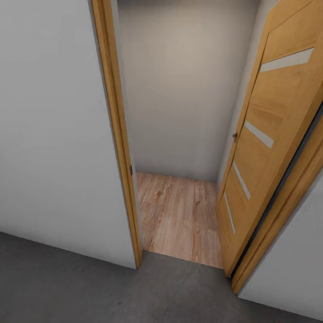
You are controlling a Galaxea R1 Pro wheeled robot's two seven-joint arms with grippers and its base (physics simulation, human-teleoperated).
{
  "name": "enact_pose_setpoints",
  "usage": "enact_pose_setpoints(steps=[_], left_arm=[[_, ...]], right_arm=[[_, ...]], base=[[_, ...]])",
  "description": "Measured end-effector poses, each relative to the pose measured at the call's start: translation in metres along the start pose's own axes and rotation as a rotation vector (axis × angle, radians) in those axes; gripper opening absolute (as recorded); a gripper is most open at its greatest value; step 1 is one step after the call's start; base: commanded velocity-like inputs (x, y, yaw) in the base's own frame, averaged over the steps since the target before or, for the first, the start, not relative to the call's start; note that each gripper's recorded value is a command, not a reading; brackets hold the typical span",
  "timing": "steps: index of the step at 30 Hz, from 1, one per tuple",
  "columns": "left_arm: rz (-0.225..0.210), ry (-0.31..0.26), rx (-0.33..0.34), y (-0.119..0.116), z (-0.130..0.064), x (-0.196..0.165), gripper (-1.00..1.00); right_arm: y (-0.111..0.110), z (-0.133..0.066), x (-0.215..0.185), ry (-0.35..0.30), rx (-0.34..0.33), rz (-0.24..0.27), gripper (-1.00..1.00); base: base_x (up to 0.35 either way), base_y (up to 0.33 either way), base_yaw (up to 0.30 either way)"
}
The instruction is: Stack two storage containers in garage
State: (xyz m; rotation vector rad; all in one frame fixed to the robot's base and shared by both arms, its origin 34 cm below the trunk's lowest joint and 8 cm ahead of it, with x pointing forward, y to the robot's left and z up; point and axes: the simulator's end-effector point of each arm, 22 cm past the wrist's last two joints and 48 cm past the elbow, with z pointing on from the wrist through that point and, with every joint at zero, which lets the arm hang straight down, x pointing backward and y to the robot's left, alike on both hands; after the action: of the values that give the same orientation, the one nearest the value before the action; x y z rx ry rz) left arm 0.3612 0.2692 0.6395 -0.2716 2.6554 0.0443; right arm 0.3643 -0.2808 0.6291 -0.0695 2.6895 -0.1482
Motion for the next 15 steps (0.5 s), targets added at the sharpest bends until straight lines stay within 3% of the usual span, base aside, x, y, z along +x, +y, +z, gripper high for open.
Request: enact_pose_setpoints(steps=[15], left_arm=[[-0.001, -0.003, 0.001, -0.0007, -0.0002, -0.0015, 1.0]], right_arm=[[0.0028, -0.0003, -0.0015, -0.004, -0.012, -0.008, 1.0]], base=[[0.0, 0.0, -0.001]])
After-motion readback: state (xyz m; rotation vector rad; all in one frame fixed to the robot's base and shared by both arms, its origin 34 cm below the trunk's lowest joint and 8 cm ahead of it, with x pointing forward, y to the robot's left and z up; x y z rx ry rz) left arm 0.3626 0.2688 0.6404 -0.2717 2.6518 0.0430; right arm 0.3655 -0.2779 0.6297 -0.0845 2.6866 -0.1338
